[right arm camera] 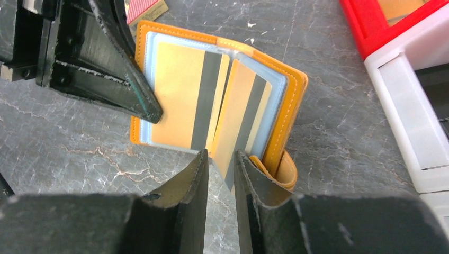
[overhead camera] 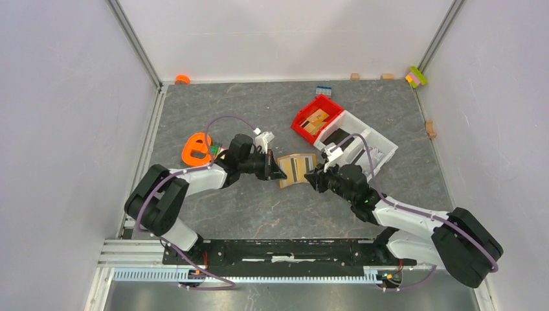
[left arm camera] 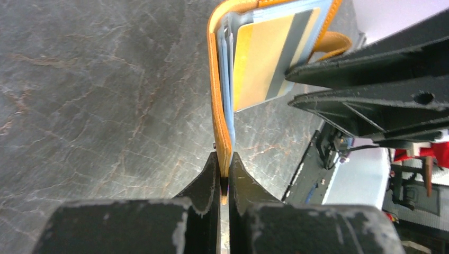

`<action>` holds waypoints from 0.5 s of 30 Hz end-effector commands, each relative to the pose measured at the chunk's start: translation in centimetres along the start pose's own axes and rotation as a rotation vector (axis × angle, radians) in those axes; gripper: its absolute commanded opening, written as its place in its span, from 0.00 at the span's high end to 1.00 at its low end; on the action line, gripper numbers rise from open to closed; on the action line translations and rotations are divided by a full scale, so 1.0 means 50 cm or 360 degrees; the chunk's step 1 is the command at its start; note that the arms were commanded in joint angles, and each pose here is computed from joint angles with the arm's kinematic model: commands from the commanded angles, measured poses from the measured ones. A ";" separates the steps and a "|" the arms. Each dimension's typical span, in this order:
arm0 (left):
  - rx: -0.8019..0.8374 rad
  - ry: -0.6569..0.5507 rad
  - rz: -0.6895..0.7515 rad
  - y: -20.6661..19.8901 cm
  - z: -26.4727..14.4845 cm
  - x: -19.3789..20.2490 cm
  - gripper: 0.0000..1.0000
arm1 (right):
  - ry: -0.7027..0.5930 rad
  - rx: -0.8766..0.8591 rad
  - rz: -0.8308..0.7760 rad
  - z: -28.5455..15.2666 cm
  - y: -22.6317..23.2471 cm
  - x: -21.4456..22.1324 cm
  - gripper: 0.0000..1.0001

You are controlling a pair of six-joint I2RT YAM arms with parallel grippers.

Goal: Take the credit cards out of the card holder
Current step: Pick up the card holder from the center of the board.

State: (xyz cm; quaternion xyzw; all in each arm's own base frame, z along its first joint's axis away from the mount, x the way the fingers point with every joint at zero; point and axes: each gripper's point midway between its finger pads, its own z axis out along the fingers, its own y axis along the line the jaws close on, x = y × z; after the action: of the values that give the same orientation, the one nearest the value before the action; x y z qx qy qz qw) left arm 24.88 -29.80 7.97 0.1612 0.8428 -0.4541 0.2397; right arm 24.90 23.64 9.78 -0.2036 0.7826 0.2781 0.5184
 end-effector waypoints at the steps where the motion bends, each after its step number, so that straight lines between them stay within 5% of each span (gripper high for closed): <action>1: 0.0246 -0.0100 0.0064 -0.077 -0.018 -0.036 0.98 | -0.0141 0.0005 -0.0008 -0.006 -0.004 -0.057 0.71; 15: 0.0433 -0.0177 0.0212 -0.153 -0.046 -0.038 0.98 | -0.0179 -0.0381 0.0166 -0.021 0.036 -0.081 0.69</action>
State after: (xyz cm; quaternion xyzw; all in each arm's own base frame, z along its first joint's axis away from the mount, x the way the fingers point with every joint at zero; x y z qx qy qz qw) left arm 23.04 -31.29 11.71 0.1943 0.7922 -0.5155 0.2625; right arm 25.44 23.30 11.69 -0.1905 0.7630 0.3505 0.5086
